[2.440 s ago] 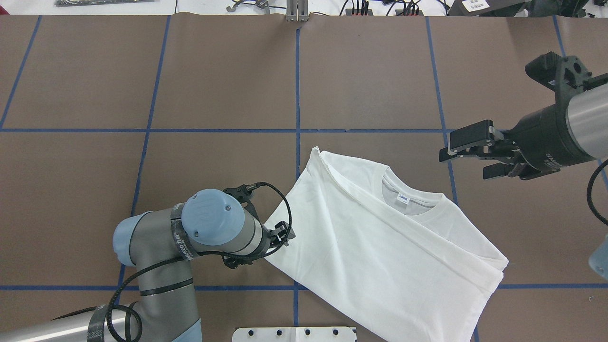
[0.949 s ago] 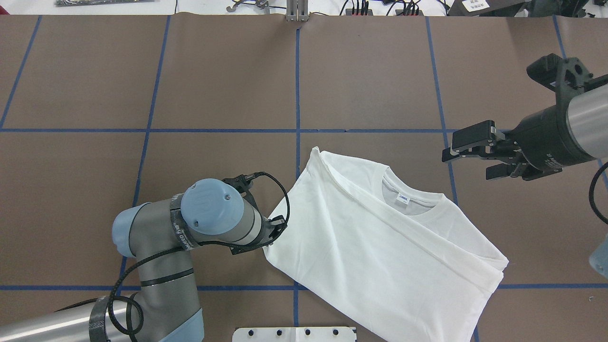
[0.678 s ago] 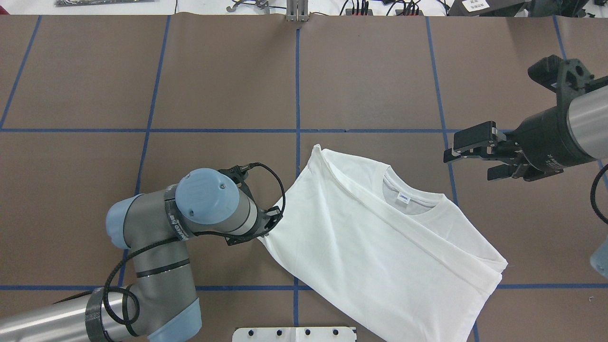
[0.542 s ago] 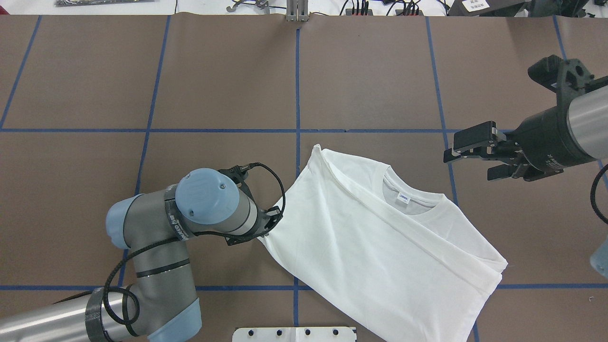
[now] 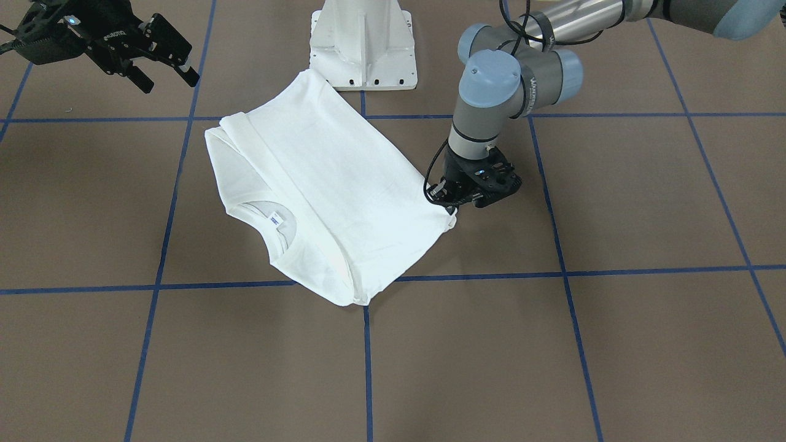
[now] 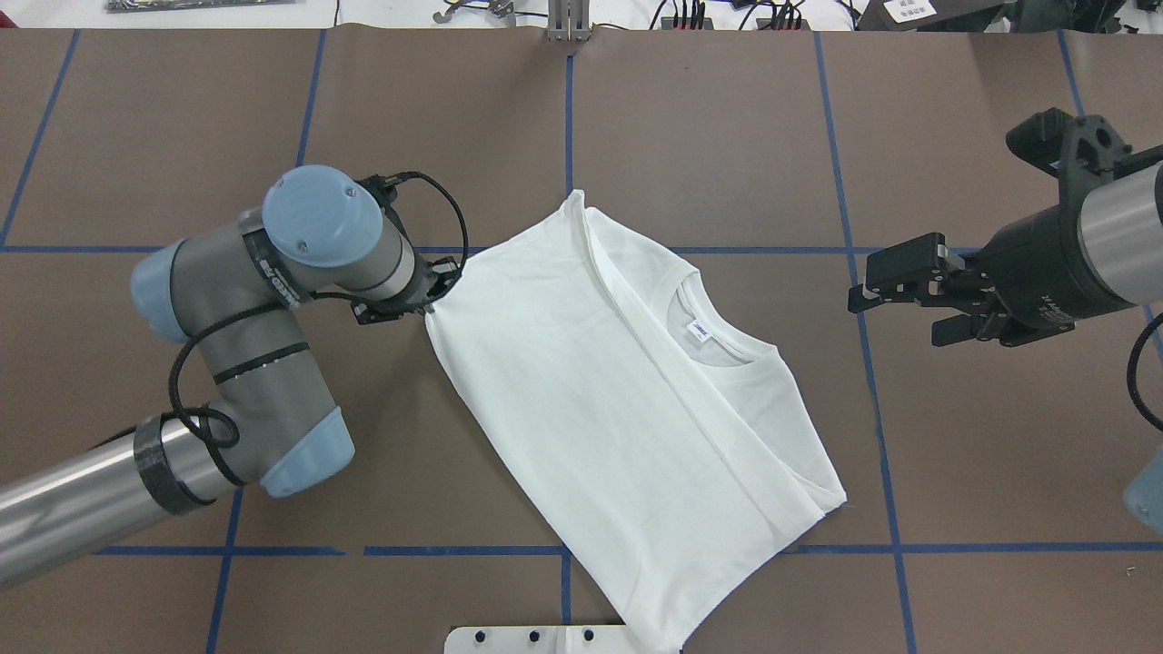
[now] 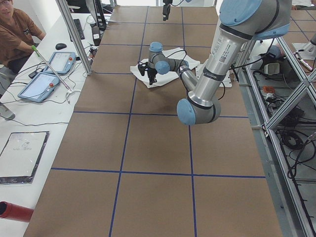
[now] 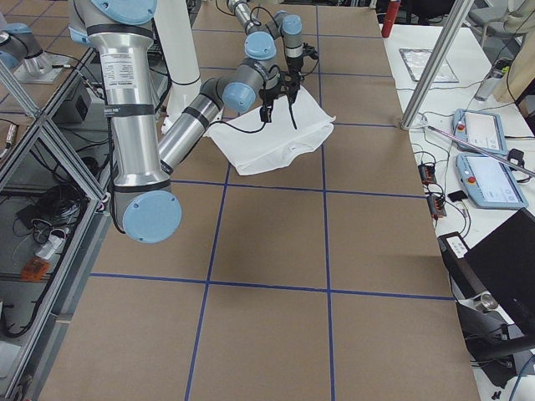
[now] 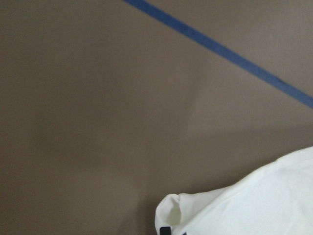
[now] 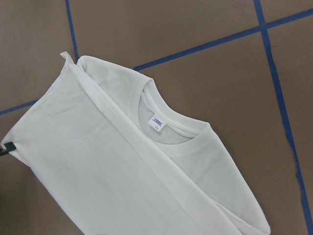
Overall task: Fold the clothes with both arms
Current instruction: 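Grasp the corner with the left gripper and drag it away from the robot, then release the shirt and lift the left gripper away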
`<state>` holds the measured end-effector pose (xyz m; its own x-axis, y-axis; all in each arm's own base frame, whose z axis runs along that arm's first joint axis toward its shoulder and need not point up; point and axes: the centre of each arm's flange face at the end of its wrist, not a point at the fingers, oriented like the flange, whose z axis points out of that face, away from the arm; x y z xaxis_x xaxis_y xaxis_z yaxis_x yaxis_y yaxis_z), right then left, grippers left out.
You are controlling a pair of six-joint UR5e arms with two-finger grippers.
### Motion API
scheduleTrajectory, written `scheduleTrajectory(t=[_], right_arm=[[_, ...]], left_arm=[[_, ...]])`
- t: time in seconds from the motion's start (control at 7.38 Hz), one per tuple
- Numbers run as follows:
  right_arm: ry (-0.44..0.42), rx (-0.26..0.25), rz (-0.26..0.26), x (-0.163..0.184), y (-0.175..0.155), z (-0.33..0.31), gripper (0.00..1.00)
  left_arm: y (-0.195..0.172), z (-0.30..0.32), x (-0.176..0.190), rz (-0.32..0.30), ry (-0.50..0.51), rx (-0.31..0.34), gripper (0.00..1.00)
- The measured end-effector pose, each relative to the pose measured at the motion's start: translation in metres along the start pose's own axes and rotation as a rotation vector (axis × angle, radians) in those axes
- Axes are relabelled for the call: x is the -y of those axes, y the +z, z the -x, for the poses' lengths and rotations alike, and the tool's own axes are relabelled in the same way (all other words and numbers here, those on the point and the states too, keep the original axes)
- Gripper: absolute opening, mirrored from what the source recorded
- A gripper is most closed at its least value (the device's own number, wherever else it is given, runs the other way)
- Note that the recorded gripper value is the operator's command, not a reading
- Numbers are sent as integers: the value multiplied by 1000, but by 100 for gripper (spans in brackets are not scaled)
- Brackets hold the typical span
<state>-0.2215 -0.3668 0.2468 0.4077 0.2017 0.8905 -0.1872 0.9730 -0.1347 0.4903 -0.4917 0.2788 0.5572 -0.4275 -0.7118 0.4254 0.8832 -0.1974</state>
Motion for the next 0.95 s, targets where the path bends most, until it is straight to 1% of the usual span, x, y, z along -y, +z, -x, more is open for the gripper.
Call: scheduleTrajectory(t=[0.27, 0.41, 0.54, 0.68, 0.81, 0.95], right_arm=[[2, -3, -1, 1, 2, 0, 100], [5, -6, -1, 2, 3, -1, 100], [7, -9, -1, 3, 4, -2, 100], [9, -11, -1, 4, 5, -3, 100], [12, -13, -2, 4, 5, -4, 100], [15, -17, -3, 6, 7, -5, 100]], left_arm=[[4, -21, 71, -104, 3, 31, 0], [-1, -40, 93, -141, -2, 28, 0], [-8, -63, 108, -175, 4, 6, 0], [-9, -84, 116, -205, 13, -33, 0], [2, -104, 124, -221, 23, -75, 0], [14, -114, 131, -235, 32, -109, 49]])
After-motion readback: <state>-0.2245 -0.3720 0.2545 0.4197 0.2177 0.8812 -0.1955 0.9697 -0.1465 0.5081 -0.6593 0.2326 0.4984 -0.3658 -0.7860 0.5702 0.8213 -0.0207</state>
